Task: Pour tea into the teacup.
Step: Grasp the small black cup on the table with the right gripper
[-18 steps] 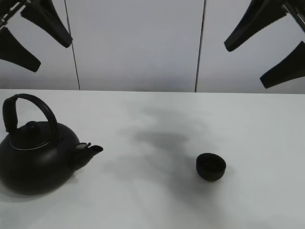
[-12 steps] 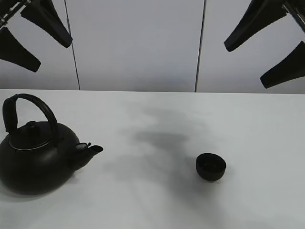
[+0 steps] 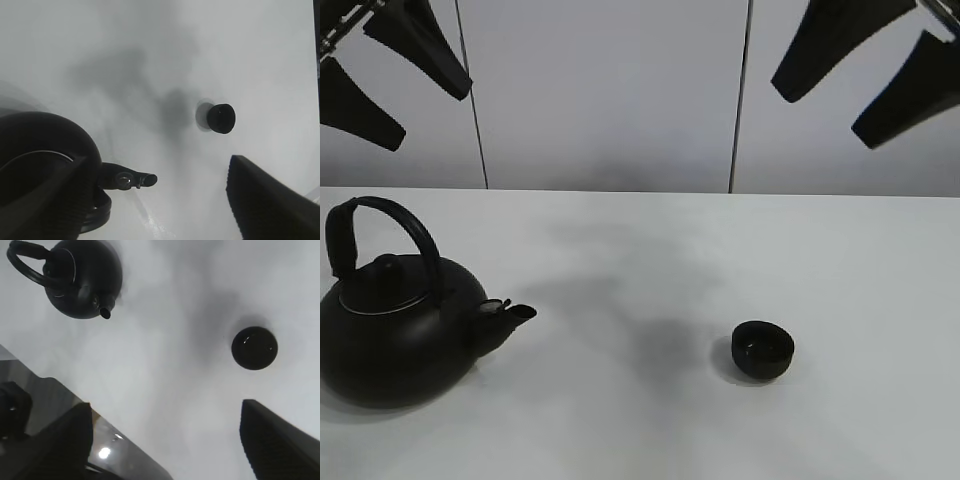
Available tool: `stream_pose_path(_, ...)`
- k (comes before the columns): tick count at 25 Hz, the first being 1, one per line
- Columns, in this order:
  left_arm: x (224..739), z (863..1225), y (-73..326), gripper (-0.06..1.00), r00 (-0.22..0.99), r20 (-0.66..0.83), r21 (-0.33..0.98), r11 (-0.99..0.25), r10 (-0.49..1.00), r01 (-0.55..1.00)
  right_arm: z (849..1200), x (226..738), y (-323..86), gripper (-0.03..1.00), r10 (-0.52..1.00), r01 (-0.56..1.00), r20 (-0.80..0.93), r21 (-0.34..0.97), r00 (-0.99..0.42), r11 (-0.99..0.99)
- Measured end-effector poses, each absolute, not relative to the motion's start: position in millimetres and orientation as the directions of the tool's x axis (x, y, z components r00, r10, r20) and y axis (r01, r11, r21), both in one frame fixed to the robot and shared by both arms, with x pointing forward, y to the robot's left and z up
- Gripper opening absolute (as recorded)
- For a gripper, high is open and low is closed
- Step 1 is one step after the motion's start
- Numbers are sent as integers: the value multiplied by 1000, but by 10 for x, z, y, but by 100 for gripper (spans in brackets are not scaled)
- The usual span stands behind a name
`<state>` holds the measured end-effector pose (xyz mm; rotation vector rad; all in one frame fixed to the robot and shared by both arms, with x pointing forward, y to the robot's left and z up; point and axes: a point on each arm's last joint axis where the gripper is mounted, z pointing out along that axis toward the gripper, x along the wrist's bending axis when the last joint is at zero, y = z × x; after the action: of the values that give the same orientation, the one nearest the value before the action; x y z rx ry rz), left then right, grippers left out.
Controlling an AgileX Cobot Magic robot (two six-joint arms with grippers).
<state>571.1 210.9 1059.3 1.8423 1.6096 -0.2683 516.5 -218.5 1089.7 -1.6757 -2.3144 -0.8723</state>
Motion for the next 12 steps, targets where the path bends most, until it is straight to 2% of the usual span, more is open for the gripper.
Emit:
stream_pose_path(5, 5711, 10593, 2109, 54, 219, -557, 344, -17, 802, 939, 11110, 5140, -1842, 56, 871, 845, 203, 416, -446, 336)
stream_pose_path(8, 5712, 10593, 2109, 54, 219, -556, 344, -17, 802, 939, 11002, 5149, -1695, 56, 893, 861, 144, 368, -427, 352)
stream_pose_path(12, 5714, 10594, 2110, 54, 218, -556, 347, -15, 802, 938, 10682, 5286, -1545, 56, 906, 897, 140, 266, -399, 354)
